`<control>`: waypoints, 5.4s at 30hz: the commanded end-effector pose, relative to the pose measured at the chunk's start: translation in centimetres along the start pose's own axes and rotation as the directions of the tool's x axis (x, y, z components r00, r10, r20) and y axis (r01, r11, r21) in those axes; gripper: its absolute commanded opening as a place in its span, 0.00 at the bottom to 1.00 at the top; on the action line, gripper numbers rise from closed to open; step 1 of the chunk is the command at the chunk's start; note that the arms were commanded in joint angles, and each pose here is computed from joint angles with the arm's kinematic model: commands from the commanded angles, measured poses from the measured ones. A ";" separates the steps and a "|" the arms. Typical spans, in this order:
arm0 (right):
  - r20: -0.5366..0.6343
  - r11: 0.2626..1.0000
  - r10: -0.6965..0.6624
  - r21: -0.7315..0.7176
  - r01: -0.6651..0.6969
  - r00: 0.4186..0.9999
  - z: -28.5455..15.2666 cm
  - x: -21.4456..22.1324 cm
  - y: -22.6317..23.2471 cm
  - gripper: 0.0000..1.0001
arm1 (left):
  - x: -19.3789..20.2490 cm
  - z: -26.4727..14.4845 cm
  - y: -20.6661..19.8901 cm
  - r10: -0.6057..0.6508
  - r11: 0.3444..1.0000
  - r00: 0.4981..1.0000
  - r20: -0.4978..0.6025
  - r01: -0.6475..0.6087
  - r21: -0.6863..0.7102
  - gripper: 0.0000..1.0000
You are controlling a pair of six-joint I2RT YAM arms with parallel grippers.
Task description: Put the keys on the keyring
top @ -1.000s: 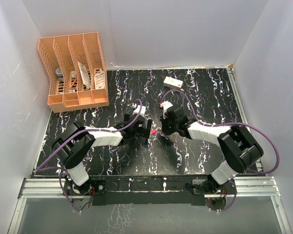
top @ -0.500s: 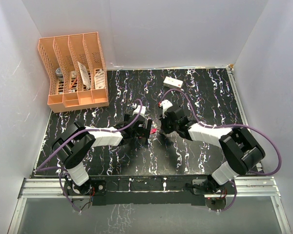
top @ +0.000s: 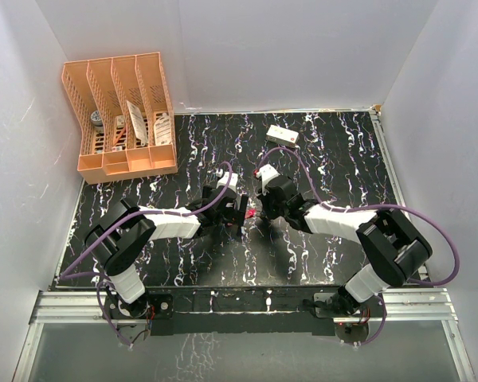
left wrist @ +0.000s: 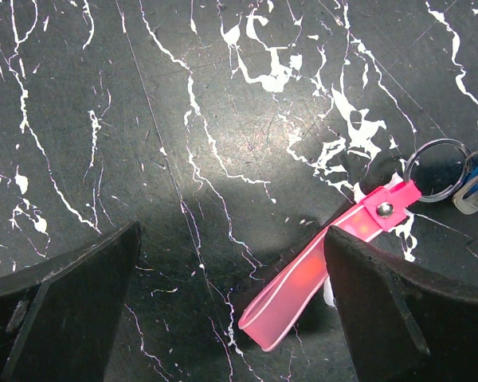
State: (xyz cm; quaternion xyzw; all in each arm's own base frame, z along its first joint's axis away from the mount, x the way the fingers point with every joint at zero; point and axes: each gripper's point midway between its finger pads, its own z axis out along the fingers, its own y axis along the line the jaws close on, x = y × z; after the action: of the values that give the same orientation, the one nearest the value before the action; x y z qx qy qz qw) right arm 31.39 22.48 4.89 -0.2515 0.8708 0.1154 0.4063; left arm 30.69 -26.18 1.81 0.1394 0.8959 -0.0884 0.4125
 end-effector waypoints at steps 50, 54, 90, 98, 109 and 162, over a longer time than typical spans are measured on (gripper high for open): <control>0.280 0.981 -0.181 0.120 0.153 0.943 -3.5 -5.9 0.7 0.00 | 3.6 -0.6 2.1 0.021 0.997 0.994 -0.105 -0.029 -0.075 0.99; 0.284 0.980 -0.185 0.127 0.154 0.941 -3.8 -6.1 0.6 0.00 | 3.4 -1.0 2.6 0.012 0.995 0.995 -0.094 -0.021 -0.099 0.99; 0.360 0.958 -0.255 0.223 0.183 0.897 -9.5 -12.7 0.8 0.00 | -7.2 -8.3 0.9 -0.103 0.991 0.949 0.297 0.071 0.117 0.98; 0.377 0.960 -0.259 0.200 0.195 0.889 -11.2 -13.9 1.1 0.00 | -9.4 -9.3 -0.5 -0.129 0.975 0.891 0.435 0.033 0.221 0.98; 0.392 0.963 -0.257 0.177 0.201 0.884 -12.5 -14.5 1.5 0.00 | -12.2 -11.5 -3.1 -0.253 0.917 0.811 0.527 0.027 0.398 0.93; -0.076 0.977 0.189 0.109 -0.181 0.979 -6.3 0.8 3.3 0.26 | -1.0 -4.1 1.8 -0.150 0.989 0.986 0.077 0.149 0.017 0.98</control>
State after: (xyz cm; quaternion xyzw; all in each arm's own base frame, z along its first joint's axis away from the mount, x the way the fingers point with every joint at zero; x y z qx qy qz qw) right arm 23.53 23.10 6.11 -0.2078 0.9175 0.1027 0.3231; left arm 28.11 -23.72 4.00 0.0824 0.8908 -0.1360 0.4257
